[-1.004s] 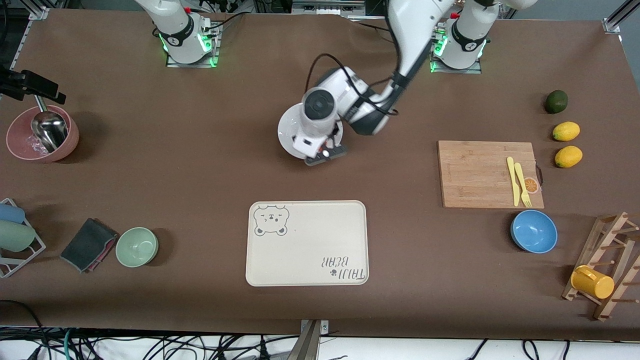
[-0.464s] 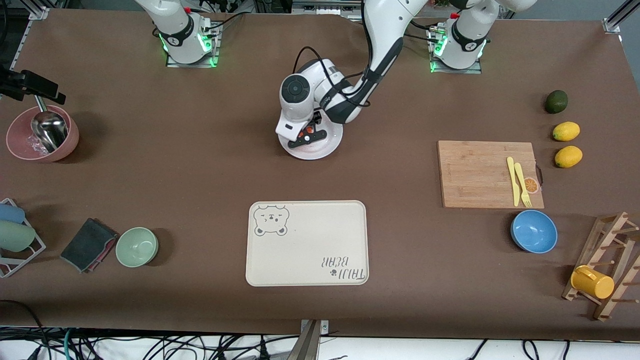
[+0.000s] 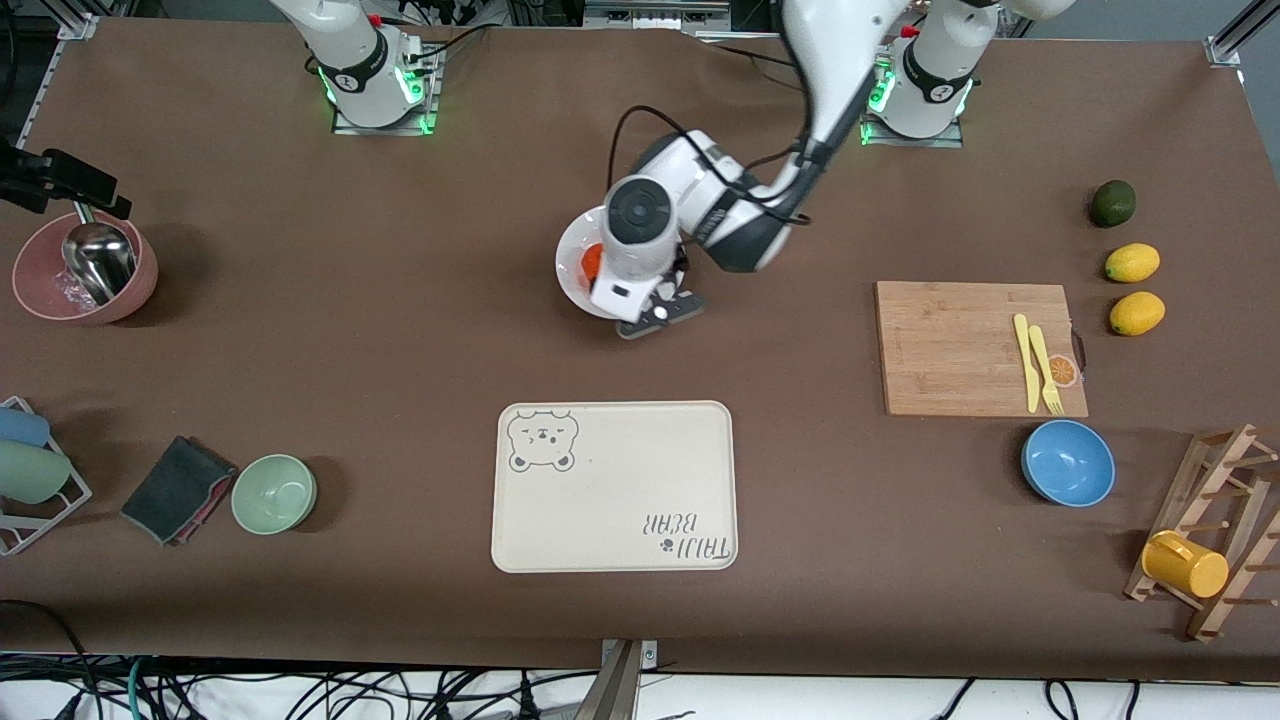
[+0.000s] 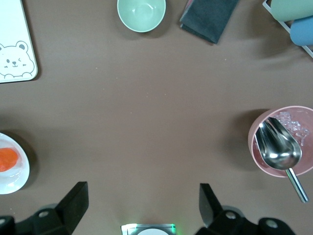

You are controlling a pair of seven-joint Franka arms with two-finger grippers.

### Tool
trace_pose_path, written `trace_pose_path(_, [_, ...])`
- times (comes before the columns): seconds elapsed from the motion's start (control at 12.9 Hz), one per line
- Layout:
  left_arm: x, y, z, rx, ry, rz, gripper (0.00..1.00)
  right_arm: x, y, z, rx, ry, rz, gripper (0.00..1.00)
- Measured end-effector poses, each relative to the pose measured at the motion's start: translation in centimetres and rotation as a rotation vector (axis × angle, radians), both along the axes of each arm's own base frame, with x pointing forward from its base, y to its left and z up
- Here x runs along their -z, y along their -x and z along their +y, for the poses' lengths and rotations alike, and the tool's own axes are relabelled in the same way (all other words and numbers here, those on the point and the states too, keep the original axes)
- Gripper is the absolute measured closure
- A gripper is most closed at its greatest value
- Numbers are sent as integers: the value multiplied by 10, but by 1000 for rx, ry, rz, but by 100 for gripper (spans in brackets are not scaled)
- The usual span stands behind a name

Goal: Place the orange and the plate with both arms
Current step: 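Release the orange onto the plate while the right gripper reaches the plate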

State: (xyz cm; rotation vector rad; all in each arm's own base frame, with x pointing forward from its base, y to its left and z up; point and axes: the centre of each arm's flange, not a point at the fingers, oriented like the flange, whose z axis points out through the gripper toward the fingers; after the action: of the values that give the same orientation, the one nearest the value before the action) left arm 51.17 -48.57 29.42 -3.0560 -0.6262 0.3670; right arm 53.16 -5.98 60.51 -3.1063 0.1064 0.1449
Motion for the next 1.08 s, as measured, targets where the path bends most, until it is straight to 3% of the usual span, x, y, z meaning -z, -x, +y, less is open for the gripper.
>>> trace_pose_path(0.31, [-37, -92, 139, 50, 39, 33, 0, 1, -5, 29, -54, 1, -12, 0])
trace_pose_path(0.54, [-50, -135, 232, 78, 81, 26, 0, 5, -12, 58, -100, -2, -38, 0])
trace_pose_path(0.7, [-52, -153, 285, 124, 75, 7, 0, 25, -20, 78, -123, -39, -51, 0])
trace_pose_path(0.85, [-50, -163, 340, 186, 44, 24, 0, 51, -22, 98, -128, -126, -27, 0])
trace_pose_path(1.08, [-52, -170, 404, 253, 41, 37, 0, 96, -20, 107, -127, -355, -7, 0])
